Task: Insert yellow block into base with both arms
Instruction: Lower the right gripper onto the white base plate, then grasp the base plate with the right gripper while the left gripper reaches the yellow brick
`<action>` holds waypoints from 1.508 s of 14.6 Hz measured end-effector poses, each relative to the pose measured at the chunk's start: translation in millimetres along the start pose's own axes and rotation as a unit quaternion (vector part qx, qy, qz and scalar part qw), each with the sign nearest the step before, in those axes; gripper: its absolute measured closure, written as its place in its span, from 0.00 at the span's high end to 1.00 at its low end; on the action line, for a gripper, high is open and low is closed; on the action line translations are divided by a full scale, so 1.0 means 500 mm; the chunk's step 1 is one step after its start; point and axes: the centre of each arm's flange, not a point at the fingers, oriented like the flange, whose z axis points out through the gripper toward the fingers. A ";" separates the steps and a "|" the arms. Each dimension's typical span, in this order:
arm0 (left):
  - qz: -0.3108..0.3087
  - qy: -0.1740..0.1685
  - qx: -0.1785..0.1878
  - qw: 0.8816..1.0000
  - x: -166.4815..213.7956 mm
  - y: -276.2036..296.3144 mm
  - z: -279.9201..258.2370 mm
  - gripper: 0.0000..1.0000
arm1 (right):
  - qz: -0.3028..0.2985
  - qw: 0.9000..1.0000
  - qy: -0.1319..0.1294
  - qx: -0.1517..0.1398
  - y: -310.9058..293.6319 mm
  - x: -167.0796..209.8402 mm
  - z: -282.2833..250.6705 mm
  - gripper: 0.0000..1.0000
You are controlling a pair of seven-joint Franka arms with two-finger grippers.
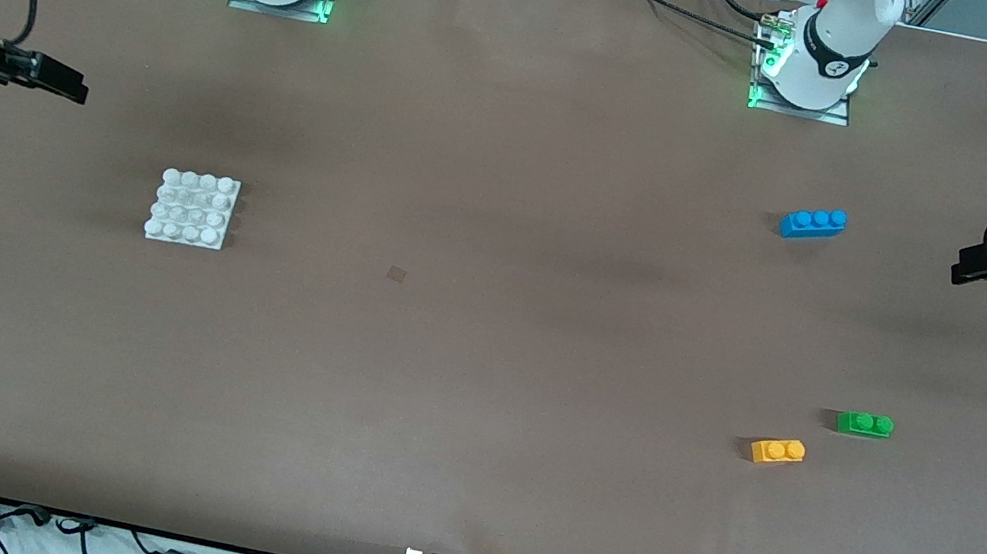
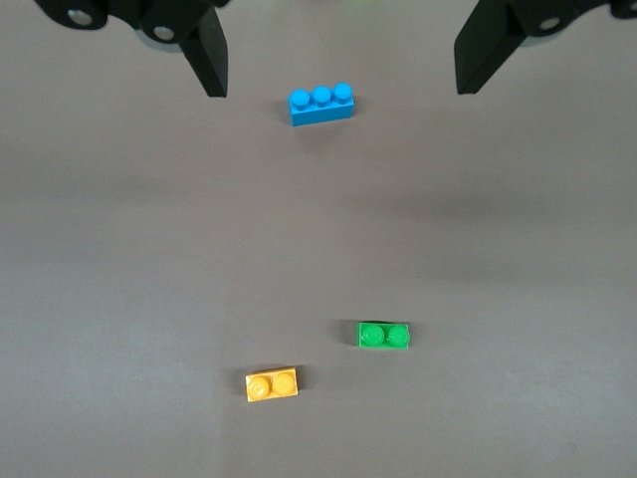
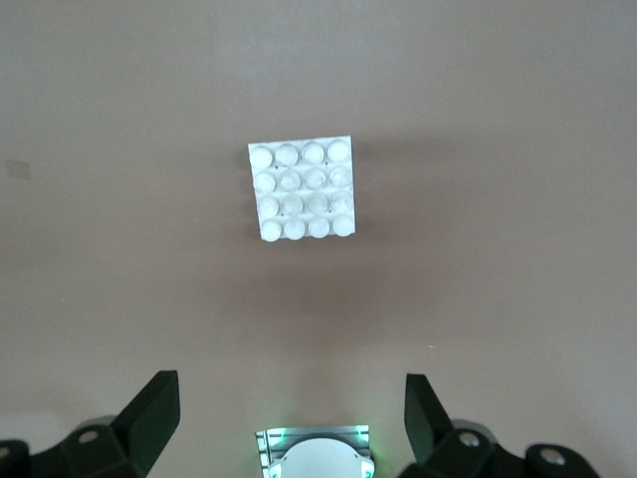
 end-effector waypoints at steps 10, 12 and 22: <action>0.000 0.000 0.000 1.000 0.000 0.000 0.000 1.00 | -0.006 0.997 0.073 0.003 -0.010 0.121 0.383 1.00; 0.000 0.000 0.000 1.000 0.000 0.000 0.000 1.00 | -0.025 0.993 0.113 0.003 0.003 0.105 0.479 1.00; 0.020 -0.015 -0.003 1.000 0.031 -0.005 0.047 1.00 | -0.045 0.990 0.133 0.000 0.076 0.069 0.640 0.85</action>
